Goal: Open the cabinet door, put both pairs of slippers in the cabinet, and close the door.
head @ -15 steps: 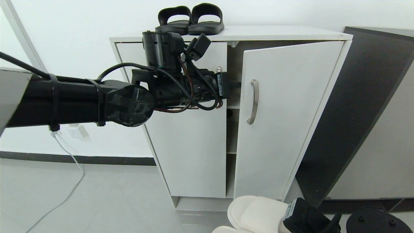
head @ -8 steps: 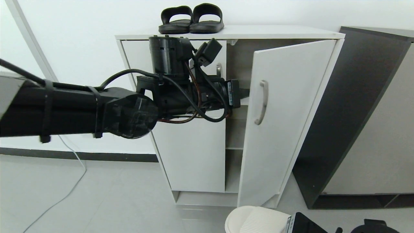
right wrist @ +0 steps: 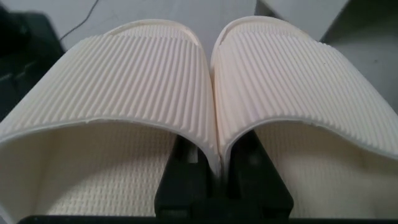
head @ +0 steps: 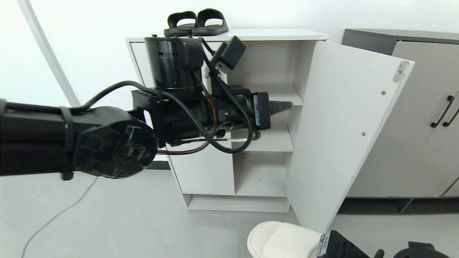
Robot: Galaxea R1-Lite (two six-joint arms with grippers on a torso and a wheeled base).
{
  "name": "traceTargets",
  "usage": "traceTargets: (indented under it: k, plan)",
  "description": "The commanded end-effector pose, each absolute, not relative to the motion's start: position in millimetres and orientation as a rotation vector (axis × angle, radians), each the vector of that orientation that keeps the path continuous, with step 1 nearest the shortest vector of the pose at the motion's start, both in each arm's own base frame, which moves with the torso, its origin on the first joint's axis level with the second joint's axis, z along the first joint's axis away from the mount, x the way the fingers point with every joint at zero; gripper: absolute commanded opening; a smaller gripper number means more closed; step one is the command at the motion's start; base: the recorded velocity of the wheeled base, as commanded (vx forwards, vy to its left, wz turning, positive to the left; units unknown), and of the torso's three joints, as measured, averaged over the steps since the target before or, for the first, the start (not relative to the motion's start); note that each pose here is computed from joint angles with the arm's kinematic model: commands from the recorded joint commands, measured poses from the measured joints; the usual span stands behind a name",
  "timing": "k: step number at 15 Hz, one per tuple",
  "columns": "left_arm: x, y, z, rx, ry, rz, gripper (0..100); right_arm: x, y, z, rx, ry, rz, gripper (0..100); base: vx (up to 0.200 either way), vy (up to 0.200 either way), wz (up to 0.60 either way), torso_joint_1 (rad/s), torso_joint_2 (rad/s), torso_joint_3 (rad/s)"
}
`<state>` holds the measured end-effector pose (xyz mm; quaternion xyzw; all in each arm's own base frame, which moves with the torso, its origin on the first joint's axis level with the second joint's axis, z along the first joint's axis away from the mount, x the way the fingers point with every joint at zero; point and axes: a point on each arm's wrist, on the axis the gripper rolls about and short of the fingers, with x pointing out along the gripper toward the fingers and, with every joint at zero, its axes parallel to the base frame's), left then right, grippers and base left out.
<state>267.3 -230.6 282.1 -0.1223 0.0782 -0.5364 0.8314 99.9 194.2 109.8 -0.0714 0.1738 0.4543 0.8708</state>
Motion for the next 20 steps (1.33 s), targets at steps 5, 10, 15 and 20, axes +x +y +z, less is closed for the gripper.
traceTargets:
  k: [5, 10, 15, 20]
  plan:
    - [158.9, -100.5, 326.8, -0.131, -0.054, -0.564, 0, 188.6, 240.5, 114.0, -0.057, 0.258, 0.360, 0, 0.000, 0.000, 0.00, 0.000, 0.00, 0.000]
    - [33.7, -3.8, 297.0, -0.062, -0.020, -0.002, 0, 220.4, 237.1, 112.7, -0.036, 0.232, 0.196, 0, 0.000, 0.000, 0.00, 0.000, 0.00, 0.000]
    - [-29.9, 7.2, 180.9, -0.041, 0.020, 0.330, 0, 227.5, 237.9, 108.6, -0.044, 0.227, 0.137, 0, 0.000, 0.000, 0.00, 0.000, 0.00, 0.000]
    - [-33.9, 5.2, 89.4, 0.020, 0.064, 0.233, 0, 227.9, 238.3, 107.4, -0.047, 0.228, 0.135, 0, 0.000, 0.000, 0.00, 0.000, 0.00, 0.000]
